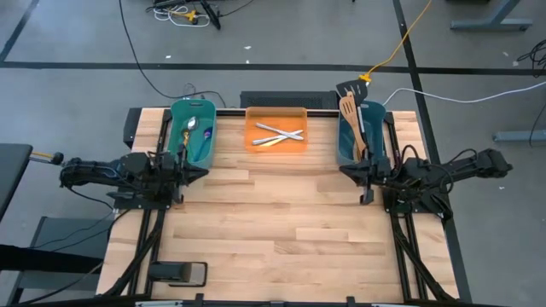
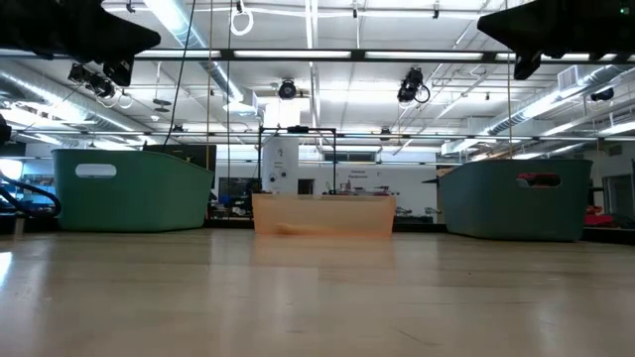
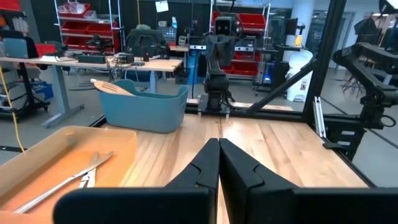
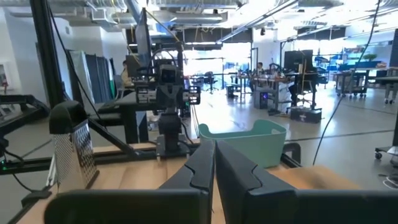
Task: Pick & Place Kitchen Items
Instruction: Return to Home Position
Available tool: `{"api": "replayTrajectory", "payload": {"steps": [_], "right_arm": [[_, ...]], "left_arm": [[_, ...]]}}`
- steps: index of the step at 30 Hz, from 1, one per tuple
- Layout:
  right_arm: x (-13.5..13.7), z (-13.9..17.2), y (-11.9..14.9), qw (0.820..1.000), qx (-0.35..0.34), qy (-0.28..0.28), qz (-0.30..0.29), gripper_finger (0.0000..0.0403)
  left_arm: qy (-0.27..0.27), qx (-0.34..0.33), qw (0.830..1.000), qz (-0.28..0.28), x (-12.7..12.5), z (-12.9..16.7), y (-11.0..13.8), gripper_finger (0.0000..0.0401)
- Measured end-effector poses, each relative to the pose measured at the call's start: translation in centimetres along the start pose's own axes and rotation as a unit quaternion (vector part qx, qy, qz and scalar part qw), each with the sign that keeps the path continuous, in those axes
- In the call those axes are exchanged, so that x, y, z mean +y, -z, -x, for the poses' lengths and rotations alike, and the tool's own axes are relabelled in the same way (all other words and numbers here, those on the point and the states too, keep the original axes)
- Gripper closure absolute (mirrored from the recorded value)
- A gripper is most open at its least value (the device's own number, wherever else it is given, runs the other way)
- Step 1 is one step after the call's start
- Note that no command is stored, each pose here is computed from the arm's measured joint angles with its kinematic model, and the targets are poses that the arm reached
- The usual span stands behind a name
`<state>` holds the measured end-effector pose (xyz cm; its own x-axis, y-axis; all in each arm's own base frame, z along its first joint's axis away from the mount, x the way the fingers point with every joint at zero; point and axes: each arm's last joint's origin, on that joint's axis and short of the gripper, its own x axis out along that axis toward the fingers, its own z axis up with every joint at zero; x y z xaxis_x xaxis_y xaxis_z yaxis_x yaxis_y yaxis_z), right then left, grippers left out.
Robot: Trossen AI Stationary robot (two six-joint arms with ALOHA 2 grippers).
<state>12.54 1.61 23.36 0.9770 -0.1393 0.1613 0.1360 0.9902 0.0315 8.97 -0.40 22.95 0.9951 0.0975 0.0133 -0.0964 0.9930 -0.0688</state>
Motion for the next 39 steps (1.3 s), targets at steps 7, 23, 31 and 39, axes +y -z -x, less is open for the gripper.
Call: {"api": "replayTrajectory", "payload": {"steps": [7,23,31,39], "right_arm": [[-0.4,1.1,0.4,1.000,0.000,0.001,0.000,0.0378],[-1.1,2.8,1.3,0.999,0.044,0.021,-0.003,0.0378],[-1.1,3.0,2.6,0.998,0.050,0.020,-0.016,0.0378],[-1.2,3.2,5.3,0.998,0.045,0.035,-0.021,0.0378]], "left_arm": [[0.018,0.002,1.000,0.000,-0.1,0.0,0.1,0.0390],[0.023,0.007,1.000,-0.001,-0.1,-0.2,0.6,0.0389],[0.010,-0.024,1.000,-0.009,0.0,-1.3,4.6,0.0389],[0.035,-0.023,0.999,-0.009,-0.2,-1.3,4.6,0.0389]]}}
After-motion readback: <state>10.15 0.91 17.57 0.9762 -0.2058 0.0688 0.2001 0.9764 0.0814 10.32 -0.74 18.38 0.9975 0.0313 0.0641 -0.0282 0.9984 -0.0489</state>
